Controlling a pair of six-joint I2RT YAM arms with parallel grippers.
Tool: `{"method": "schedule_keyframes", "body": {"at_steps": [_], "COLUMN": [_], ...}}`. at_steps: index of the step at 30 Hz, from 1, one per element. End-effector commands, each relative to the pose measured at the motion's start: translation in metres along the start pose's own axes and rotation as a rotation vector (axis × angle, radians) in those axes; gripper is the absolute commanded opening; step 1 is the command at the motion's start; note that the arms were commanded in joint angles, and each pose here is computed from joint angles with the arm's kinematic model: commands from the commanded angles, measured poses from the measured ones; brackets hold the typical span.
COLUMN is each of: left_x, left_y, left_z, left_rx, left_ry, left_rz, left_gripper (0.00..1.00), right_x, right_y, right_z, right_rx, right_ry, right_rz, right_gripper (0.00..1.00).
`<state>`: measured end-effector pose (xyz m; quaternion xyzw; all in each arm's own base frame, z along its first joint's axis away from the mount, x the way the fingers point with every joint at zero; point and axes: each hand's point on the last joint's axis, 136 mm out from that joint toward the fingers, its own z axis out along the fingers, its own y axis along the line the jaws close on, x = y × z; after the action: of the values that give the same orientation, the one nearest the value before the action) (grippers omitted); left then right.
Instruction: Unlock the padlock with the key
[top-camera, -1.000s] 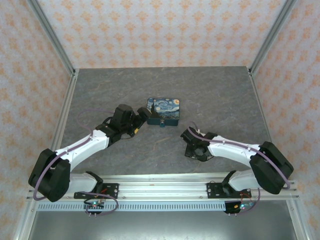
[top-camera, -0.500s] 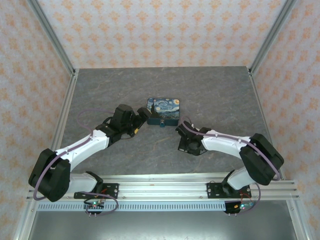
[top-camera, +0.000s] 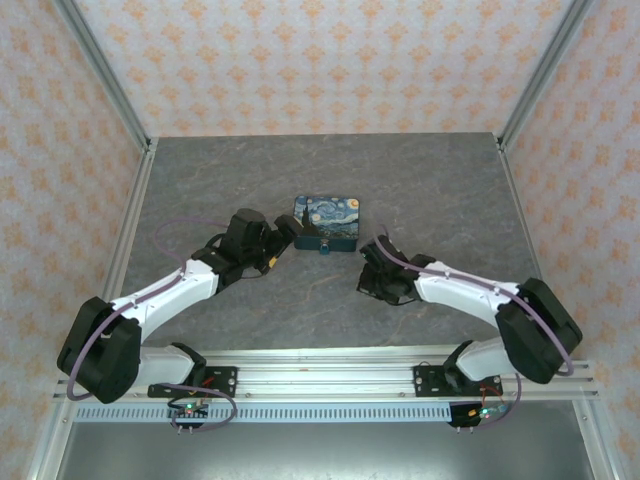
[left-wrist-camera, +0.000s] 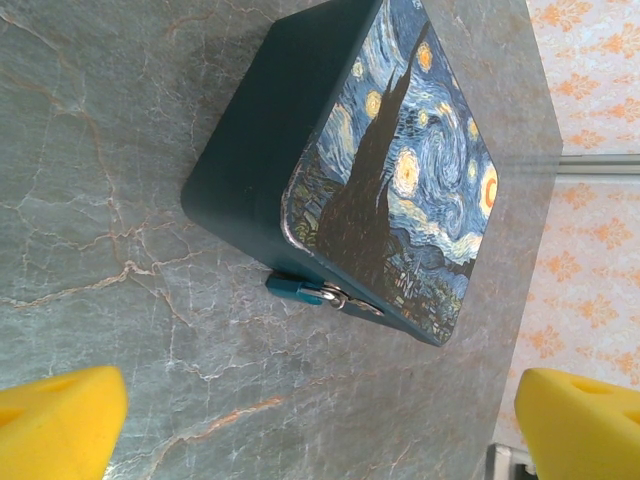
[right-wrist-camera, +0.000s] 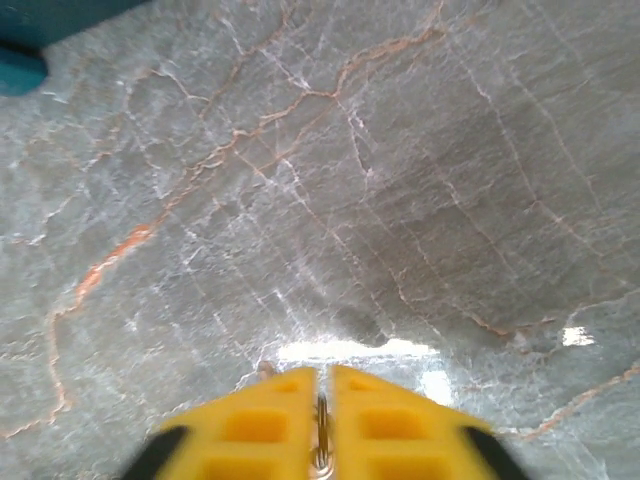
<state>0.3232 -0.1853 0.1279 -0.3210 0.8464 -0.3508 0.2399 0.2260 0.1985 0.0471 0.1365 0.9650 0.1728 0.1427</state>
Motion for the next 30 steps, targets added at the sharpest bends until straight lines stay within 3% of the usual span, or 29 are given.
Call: {"method": "schedule_keyframes", "body": {"at_steps": [1, 6, 30], "left_x": [0.001, 0.001, 0.002], "left_y": [0.005, 0.006, 0.007], "left_z": [0.003, 0.005, 0.006], "left_rx": [-0.033, -0.036, -0.019], "left_ry": [-0.005, -0.001, -0.004], "left_rz": [0.020, 0.020, 0.009], "left_gripper": [1.00, 1.00, 1.00], "right_x": [-0.001, -0.007, -0.013], "right_y": [-0.011, -0.018, -0.010], "right_z": [-0.006, -0.016, 0.009], "right_rx": [0.015, 0.027, 0.187], "right_ry": [-0.033, -0.087, -0.072], "right_rz": [0.022, 0.029, 0.149], "right_gripper": [0.47, 0.48, 0.53]}}
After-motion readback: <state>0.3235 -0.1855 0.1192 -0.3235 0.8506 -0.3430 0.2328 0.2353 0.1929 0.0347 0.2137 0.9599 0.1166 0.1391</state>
